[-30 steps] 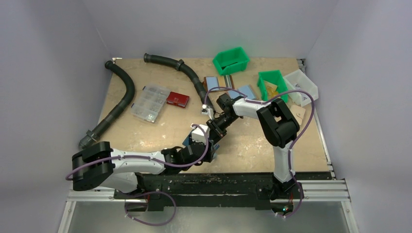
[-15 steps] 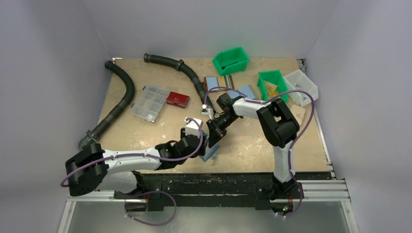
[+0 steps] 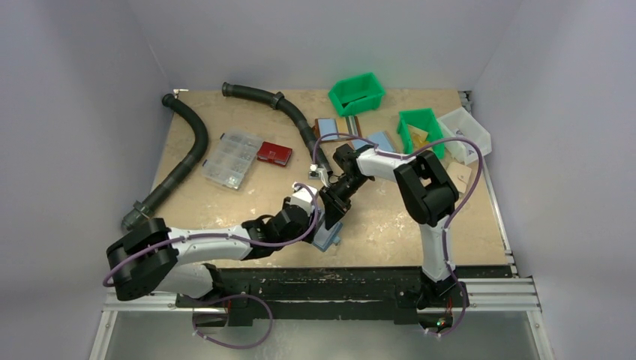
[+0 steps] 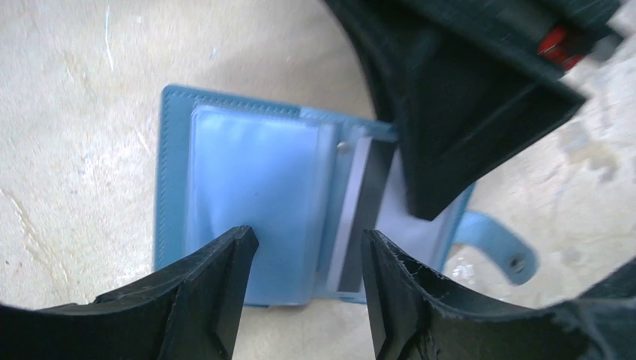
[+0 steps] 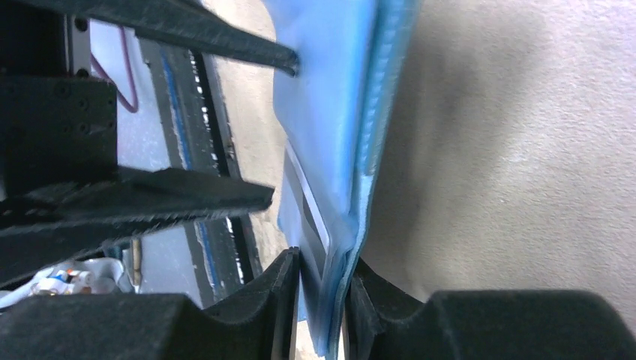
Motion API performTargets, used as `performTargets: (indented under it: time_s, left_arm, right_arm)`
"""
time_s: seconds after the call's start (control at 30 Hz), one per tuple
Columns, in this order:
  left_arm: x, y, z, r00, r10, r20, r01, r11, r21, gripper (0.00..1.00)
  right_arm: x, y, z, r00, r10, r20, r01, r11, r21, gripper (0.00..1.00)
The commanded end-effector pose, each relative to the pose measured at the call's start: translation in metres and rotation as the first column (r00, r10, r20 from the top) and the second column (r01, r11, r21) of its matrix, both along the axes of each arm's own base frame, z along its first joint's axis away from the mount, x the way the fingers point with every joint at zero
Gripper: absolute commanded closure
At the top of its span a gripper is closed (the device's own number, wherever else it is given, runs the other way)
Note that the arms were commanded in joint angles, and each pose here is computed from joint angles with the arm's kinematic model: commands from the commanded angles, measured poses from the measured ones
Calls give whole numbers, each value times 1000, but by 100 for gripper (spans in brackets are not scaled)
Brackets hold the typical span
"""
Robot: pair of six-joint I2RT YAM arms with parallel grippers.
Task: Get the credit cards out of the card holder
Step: Open the card holder at the center of the board, then remove the credit card from the card holder.
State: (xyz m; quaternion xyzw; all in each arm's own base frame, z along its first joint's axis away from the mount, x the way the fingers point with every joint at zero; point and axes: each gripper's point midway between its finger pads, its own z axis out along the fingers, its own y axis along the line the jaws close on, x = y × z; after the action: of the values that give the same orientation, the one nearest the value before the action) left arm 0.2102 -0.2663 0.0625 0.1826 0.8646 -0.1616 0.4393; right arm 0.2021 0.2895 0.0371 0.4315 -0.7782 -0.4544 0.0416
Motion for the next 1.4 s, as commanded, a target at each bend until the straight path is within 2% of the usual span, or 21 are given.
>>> performTargets:
  time_s: [0.0,0.03,0.2,0.5,0.73,0.97,1.23,1.37]
  left_arm:
    - [-1,14,-29,999,17,-31,-16,999,44,42]
    - [-1,19,-35,998,43,-42,-41,998,49,43]
    - [-2,37,-60,982,150,-112,-147,989,34,64]
    - [-14,57,-79,939,280,-201,-291,957,-24,79]
    - [-30,61,-93,860,373,-347,-448,878,-167,91]
    - [-38,57,-100,782,404,-475,-567,777,-273,94]
    - [-36,39,-88,774,350,-528,-581,723,-373,95]
    - [-35,32,-81,774,324,-544,-583,700,-413,95]
  right_arm:
    - [6,-5,-12,997,37,64,-33,998,-52,65]
    - [6,-6,-15,997,33,69,-29,998,-64,63]
    - [9,-9,-18,996,23,82,-16,996,-88,49]
    - [2,-6,-7,1000,-6,1,6,1000,-27,28]
    - [6,-7,-9,994,-88,-70,87,996,-11,25]
    - [21,-20,-17,966,-217,-137,216,976,-24,27]
    - [20,-15,-18,956,-234,-177,239,971,7,31]
    - [22,-12,-19,950,-255,-180,262,965,16,37]
